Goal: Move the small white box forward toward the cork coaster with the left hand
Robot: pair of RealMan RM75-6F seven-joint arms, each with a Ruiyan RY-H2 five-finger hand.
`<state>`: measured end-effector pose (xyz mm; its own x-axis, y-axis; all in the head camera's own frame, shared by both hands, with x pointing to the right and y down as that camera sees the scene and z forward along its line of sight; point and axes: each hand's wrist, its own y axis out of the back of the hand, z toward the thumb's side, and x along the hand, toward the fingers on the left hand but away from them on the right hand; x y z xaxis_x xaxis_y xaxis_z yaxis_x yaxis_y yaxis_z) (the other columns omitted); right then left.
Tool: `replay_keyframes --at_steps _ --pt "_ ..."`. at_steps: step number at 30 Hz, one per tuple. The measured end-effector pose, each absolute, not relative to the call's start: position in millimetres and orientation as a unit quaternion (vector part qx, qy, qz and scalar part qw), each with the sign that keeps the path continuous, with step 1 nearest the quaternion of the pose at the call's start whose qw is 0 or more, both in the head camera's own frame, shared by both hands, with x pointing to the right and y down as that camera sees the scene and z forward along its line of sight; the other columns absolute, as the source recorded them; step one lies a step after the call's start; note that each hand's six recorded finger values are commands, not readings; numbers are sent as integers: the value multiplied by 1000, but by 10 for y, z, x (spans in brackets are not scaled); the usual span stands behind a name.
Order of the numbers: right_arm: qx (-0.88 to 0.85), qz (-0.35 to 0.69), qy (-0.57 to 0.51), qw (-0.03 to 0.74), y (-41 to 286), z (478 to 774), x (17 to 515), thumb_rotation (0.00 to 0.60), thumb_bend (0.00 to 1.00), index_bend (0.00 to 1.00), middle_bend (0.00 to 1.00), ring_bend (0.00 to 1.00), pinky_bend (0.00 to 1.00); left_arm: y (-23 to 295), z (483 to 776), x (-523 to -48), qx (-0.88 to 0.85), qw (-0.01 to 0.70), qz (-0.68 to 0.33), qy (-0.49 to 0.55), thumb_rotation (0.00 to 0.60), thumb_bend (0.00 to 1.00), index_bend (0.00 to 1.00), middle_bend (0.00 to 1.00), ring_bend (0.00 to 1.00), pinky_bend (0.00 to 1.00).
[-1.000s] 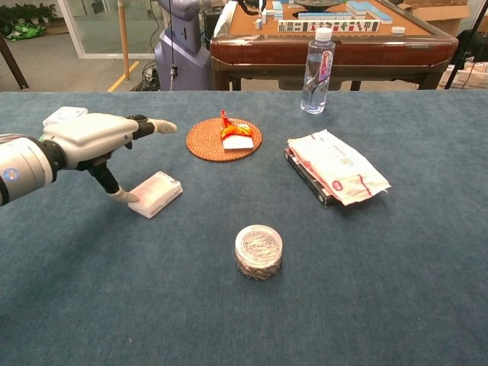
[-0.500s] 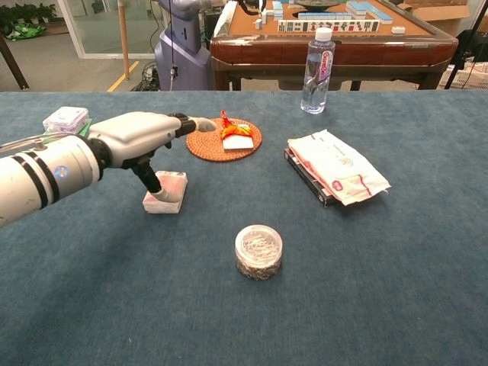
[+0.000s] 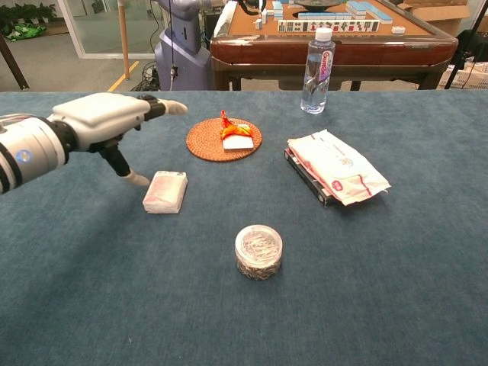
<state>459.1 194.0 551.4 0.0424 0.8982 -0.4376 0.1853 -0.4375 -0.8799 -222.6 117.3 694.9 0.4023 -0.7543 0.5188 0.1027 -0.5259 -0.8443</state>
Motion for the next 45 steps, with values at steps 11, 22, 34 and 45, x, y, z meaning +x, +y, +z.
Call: replay_keyframes --at_steps 11,22,34,45 --pt "-641 551 -428 320 1928 5493 4637 600 0 36 197 224 463 1075 7136 -2314 -713 416 -517 225 600 0 0 0 0 239" --pt "-640 549 -436 314 1920 5475 4691 600 0 36 197 224 463 987 7267 -2174 -714 421 -515 219 600 0 0 0 0 239" --pt "-641 550 -436 311 1911 5485 4707 600 0 36 197 224 463 1013 7283 -2014 -722 423 -505 211 600 0 0 0 0 239" --pt "-640 548 -439 312 1910 5464 4725 600 0 36 197 224 463 1131 7252 -1698 -740 421 -484 204 600 0 0 0 0 239"
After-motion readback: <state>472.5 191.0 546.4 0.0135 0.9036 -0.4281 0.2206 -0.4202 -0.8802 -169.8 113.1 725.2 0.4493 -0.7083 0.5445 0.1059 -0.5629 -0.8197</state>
